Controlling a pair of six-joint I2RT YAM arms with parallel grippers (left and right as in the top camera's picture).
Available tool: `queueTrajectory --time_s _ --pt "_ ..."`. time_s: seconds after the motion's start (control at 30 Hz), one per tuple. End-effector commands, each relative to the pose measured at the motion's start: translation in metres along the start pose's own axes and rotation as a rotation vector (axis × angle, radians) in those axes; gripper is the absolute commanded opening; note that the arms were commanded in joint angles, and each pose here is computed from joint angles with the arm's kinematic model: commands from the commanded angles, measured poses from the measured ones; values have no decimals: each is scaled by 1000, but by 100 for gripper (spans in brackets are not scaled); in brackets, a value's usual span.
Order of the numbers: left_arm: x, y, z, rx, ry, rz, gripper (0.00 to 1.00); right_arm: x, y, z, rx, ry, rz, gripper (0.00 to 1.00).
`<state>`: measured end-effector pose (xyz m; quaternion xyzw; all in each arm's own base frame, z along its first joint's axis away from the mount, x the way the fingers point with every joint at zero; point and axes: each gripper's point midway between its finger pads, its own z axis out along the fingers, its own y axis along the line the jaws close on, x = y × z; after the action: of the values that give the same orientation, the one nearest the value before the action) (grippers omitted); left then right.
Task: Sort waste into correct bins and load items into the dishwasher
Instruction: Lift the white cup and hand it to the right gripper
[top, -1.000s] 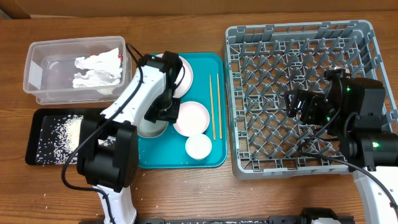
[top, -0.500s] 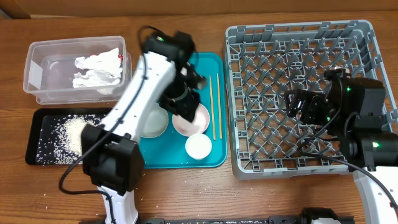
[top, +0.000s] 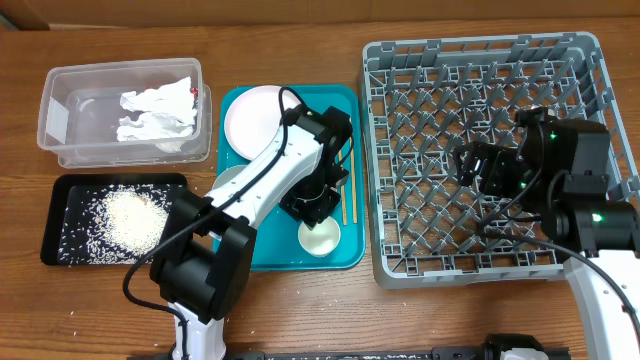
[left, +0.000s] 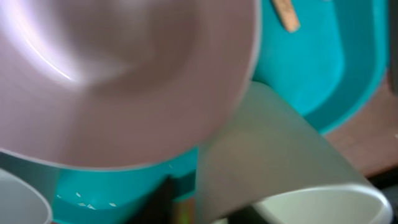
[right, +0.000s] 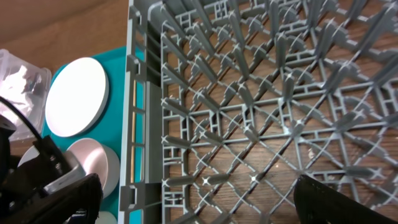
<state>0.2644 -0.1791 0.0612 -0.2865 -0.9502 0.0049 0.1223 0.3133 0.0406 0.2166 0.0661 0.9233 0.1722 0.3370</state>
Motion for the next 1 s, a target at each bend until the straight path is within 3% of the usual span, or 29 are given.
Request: queueTrajectory --time_s 0.0,0.2,0.3,0.47,0.73,0.97 --pt "-8 8 -3 -38 -45 -41 4 -7 15 -3 -70 -5 -13 100" --pt "-25 -3 -50 117 -144 -46 4 -8 60 -12 -330 7 -25 100" --pt "-37 -12 -93 293 -252 -11 4 -15 83 -21 -466 -6 -25 100" --pt "-43 -21 -185 723 -501 62 4 -21 122 -19 -630 -8 -87 100" --pt "-23 11 -248 1105 -667 -17 4 -22 193 -10 -916 -15 -245 98" --pt "-17 14 -258 1182 -673 -52 4 -25 231 -3 -1048 -43 -294 98"
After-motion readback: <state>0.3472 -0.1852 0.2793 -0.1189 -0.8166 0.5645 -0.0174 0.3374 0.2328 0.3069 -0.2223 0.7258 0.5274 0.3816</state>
